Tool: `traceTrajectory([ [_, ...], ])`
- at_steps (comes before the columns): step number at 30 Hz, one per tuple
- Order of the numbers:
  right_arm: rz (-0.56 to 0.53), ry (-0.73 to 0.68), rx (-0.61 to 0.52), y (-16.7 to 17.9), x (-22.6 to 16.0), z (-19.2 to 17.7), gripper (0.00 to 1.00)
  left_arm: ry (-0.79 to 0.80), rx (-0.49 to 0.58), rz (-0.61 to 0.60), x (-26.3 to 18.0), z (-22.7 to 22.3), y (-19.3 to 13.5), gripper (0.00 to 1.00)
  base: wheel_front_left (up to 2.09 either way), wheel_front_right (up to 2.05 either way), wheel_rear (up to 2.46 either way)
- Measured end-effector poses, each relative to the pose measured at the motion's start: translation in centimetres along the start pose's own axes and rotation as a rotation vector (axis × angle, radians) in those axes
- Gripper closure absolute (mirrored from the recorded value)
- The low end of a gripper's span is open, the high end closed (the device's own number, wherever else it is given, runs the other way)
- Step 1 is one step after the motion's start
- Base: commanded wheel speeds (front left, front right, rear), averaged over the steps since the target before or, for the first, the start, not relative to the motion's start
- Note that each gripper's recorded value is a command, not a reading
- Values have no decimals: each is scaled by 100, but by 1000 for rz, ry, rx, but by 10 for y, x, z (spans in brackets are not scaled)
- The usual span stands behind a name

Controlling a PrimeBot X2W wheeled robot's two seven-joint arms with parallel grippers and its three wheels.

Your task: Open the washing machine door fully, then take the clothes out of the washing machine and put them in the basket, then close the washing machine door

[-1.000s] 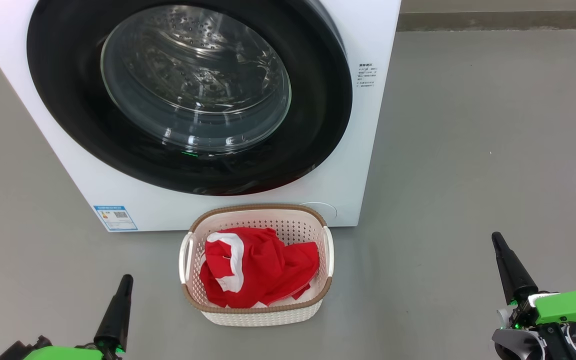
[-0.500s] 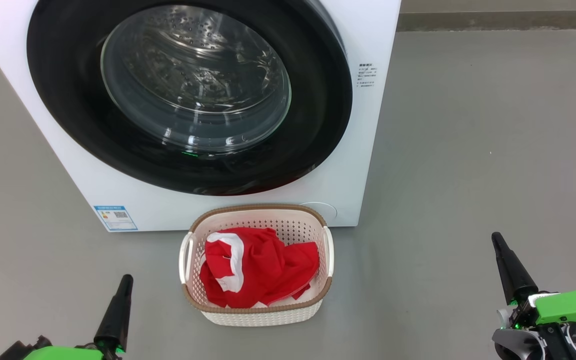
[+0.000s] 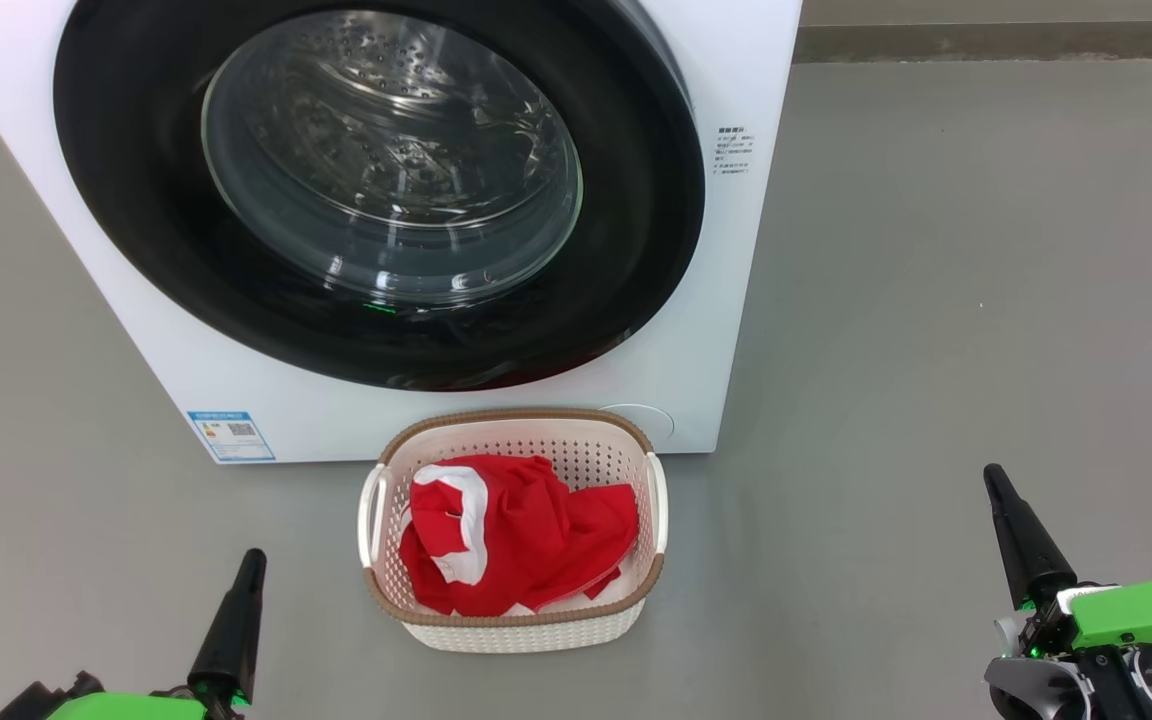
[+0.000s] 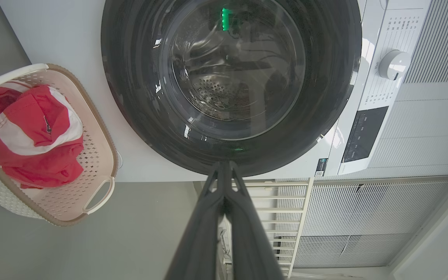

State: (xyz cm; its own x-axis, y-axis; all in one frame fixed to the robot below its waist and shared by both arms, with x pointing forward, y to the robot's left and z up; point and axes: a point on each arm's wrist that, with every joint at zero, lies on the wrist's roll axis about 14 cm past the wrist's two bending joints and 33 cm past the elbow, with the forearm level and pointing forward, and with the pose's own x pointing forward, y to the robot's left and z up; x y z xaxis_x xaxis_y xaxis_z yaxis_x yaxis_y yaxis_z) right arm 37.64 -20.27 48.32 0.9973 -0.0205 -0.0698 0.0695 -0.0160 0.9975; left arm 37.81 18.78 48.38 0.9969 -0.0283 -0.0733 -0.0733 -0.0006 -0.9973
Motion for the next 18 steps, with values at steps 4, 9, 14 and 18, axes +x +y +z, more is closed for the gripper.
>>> traceTrajectory([
  [4, 0, 0, 0, 0, 0, 0, 100, 0, 0, 0, 0, 0, 0, 100, 0, 0, 0],
  [9, 0, 0, 0, 0, 0, 0, 100, 0, 0, 0, 0, 0, 0, 100, 0, 0, 0],
  [14, 0, -1, 0, 0, 0, 0, 100, 0, 0, 0, 0, 0, 0, 100, 0, 0, 0],
  [18, 0, -1, 0, 0, 0, 0, 100, 0, 0, 0, 0, 0, 0, 100, 0, 0, 0],
])
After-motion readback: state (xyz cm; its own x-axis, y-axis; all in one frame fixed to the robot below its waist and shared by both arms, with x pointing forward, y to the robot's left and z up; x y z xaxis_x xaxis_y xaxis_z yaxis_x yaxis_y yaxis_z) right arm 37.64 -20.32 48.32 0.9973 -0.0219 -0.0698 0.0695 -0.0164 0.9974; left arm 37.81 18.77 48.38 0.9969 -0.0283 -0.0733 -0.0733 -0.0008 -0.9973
